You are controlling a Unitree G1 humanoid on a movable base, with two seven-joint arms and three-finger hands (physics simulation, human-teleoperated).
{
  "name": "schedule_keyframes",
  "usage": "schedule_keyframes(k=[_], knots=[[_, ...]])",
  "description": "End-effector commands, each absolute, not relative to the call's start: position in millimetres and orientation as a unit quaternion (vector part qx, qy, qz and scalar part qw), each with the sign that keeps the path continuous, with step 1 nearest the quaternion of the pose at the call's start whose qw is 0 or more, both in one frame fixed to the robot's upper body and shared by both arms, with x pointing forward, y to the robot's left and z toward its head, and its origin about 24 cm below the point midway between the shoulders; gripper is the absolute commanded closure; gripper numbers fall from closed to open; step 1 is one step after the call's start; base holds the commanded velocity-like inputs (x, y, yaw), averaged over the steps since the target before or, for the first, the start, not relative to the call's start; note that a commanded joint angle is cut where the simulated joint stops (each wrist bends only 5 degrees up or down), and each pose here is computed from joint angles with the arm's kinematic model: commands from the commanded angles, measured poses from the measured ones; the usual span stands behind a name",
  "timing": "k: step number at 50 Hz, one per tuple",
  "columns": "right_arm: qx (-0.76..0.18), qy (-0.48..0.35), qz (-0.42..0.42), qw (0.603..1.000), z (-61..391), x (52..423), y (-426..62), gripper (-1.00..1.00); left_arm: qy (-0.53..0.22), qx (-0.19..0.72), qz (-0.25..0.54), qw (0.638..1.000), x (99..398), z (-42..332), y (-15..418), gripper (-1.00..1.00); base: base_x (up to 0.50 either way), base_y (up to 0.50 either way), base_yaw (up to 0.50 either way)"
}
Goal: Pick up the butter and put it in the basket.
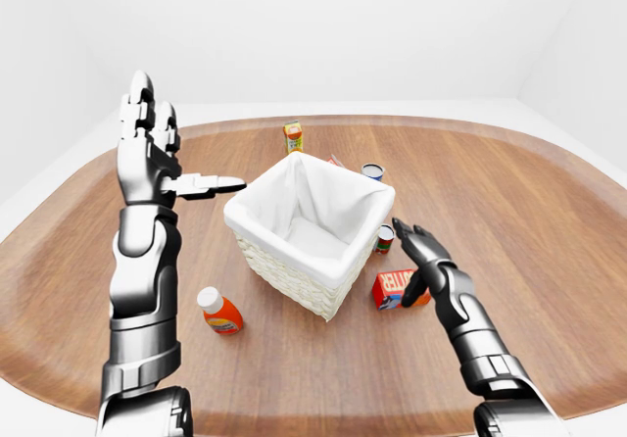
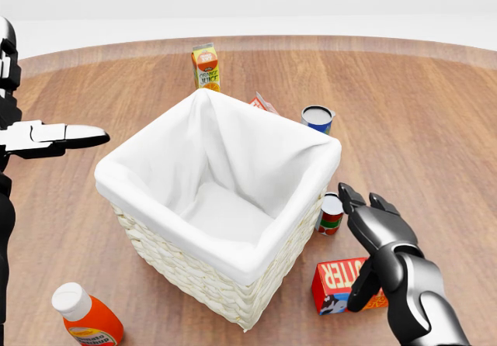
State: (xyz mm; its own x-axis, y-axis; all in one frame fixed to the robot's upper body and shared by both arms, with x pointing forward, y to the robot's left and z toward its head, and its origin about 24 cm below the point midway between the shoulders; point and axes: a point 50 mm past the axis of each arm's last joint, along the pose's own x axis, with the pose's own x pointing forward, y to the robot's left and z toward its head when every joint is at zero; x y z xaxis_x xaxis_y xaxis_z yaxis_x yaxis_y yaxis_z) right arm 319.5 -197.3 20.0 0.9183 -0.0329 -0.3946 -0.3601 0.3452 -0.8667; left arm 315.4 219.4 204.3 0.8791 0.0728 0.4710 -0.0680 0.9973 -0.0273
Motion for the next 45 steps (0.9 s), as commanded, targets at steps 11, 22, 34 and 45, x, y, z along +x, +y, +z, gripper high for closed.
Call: schedule_keyframes(k=[11, 22, 34, 45], knots=[[-0.531, 0.241, 0.055, 0.811, -18, 330, -203, -1.0, -0.235, -0.007, 0.038, 0.971, 318, 202, 221, -1.0, 0.0, 0.0, 0.0], [-0.531, 0.264, 0.052, 0.804, -30, 325, -199, -1.0, -0.235, -0.009, 0.038, 0.971, 318, 202, 222, -1.0, 0.0, 0.0, 0.0], [-0.533, 0.276, 0.055, 0.798, -37, 320, -196, -1.0, -0.233, -0.01, 0.039, 0.972, 319, 201, 222, -1.0, 0.0, 0.0, 0.0], [-0.542, 0.283, 0.061, 0.789, -45, 314, -194, 1.0, -0.228, -0.011, 0.04, 0.973, 320, 199, 224, -1.0, 0.0, 0.0, 0.0]])
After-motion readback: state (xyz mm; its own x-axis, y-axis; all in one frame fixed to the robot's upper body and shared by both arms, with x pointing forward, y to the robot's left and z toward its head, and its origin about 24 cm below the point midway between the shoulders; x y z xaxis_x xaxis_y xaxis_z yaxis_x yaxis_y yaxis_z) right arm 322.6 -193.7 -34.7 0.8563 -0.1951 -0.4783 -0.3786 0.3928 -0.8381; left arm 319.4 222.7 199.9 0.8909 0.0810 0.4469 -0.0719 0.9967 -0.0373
